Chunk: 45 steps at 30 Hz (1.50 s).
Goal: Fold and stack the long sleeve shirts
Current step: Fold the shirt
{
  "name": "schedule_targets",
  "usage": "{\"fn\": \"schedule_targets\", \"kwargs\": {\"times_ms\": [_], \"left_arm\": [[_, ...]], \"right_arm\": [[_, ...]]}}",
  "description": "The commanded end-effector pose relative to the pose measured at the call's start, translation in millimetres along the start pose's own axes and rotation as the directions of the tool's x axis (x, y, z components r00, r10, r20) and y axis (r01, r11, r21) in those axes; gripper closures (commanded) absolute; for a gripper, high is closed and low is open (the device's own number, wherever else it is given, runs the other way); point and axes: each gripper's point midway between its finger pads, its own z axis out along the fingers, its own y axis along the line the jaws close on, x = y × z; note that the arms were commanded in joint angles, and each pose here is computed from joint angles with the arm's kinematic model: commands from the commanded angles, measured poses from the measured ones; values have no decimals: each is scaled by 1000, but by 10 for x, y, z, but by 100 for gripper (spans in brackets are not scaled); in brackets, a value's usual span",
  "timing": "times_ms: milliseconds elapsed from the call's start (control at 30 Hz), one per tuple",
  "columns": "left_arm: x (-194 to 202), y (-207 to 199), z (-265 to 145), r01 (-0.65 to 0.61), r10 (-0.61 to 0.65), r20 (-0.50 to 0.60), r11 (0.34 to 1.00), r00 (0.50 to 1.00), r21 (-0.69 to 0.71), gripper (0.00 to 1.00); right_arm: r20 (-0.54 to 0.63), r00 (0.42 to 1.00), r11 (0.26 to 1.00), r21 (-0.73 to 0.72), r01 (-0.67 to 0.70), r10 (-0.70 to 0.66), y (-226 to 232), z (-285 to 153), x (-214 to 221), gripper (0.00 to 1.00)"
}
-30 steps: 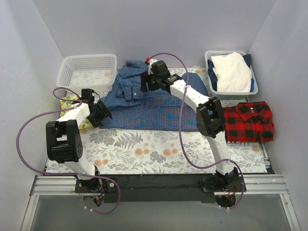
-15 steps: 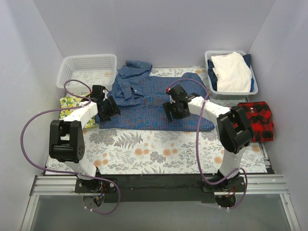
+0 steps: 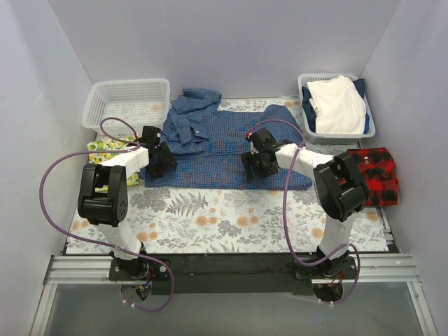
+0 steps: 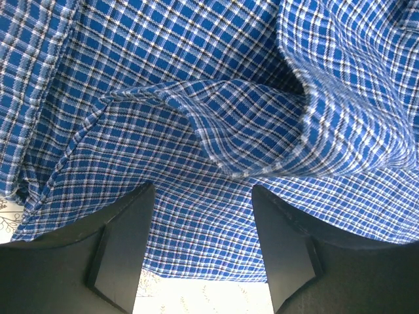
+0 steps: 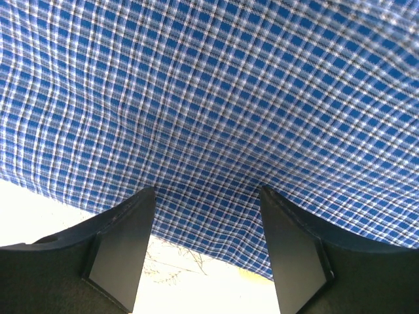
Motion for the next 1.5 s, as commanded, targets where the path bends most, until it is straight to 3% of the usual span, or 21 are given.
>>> {"fn": "schedule_targets", "kwargs": {"times_ms": [0, 200, 367, 500, 767, 800, 933, 967, 1000, 1067, 1133, 1233, 1467], "left_arm": [[251, 372, 32, -8, 1, -46, 990, 999, -143, 39], [543, 602, -187, -24, 4, -105, 982, 994, -189, 39], [969, 783, -360, 5, -49, -203, 977, 978, -211, 39], [1023, 579, -535, 52, -80, -204, 989, 976, -138, 40], [276, 204, -1025, 36, -35, 16, 999, 999, -33, 35], [145, 123, -1099, 41, -41, 49, 999, 998, -14, 35], [-10, 133, -1112, 73, -68, 98, 996, 993, -49, 32], [-35, 111, -1098, 78, -74, 105, 996, 992, -39, 30], [-63, 100, -1095, 90, -86, 111, 996, 990, -29, 29], [-106, 68, -1079, 114, -113, 116, 993, 987, -10, 25], [-173, 106, -1054, 150, -148, 111, 989, 983, -6, 24], [-280, 197, -1047, 208, -208, 102, 978, 973, 14, 18], [-472, 320, -1165, 240, -245, 147, 970, 958, 48, 8]], "right_arm": [[-118, 993, 999, -47, -28, 22, -54, 10, 600, 27], [-210, 977, 992, -110, -61, 37, -6, -312, 1224, 29], [-236, 971, 993, -105, -62, 36, -44, -528, 1448, 29], [-214, 976, 992, -106, -63, 39, -45, -638, 1441, 29], [107, 993, 985, -156, 71, -55, 283, -1003, 90, 29], [189, 979, 979, -169, 114, -81, 428, -1150, -253, 29], [288, 940, 952, -186, 242, -182, 816, -1114, -925, 29], [254, 943, 947, -184, 265, -215, 876, -873, -965, 29], [318, 919, 933, -195, 303, -232, 1049, -979, -1243, 29], [287, 922, 914, -237, 330, -258, 1225, -672, -1317, 29], [340, 907, 889, -291, 352, -248, 1468, -745, -1585, 29], [360, 903, 851, -374, 369, -233, 1776, -523, -1716, 28], [412, 891, 767, -505, 397, -190, 2283, -301, -1752, 28]]}}
